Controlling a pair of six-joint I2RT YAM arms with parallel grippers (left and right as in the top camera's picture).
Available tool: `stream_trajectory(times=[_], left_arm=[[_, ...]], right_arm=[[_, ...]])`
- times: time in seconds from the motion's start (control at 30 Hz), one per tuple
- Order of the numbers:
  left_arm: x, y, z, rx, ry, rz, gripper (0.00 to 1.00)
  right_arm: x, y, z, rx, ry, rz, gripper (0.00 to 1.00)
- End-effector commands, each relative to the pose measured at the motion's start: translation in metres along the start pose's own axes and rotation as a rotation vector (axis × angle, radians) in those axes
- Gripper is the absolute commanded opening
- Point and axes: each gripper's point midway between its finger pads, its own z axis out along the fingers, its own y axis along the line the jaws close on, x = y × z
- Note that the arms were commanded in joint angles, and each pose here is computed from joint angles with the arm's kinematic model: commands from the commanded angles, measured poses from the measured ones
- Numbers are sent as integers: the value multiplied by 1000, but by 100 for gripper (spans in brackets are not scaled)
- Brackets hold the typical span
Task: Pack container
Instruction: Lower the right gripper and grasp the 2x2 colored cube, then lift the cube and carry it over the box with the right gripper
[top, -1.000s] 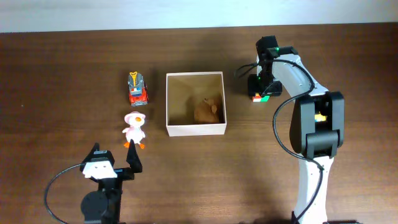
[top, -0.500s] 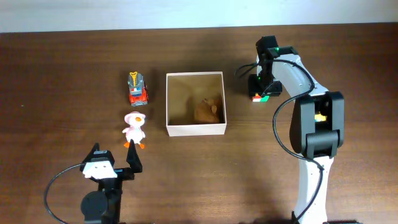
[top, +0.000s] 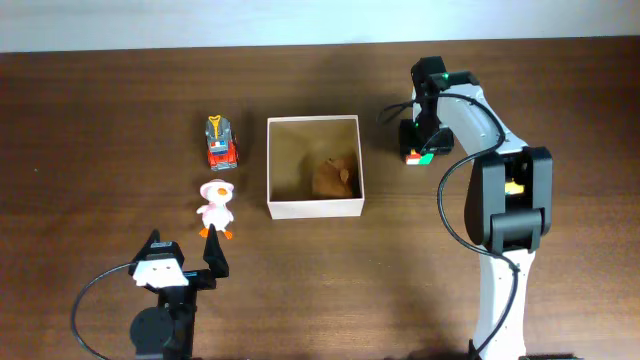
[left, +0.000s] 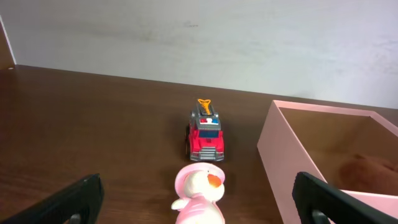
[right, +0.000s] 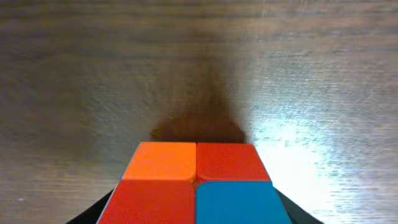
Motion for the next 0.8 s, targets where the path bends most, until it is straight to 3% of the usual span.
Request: stream_trajectory(times=[0.0, 0.37, 0.77], left_arm=[[2, 0, 0, 4, 3, 16, 99], [2, 0, 0, 4, 2, 16, 99], [2, 0, 0, 5, 2, 16, 99]], right_arm=[[-21, 6, -18, 0, -62, -12, 57], [-51, 25, -81, -21, -179, -40, 57], [-64, 97, -160, -79, -350, -162, 57]])
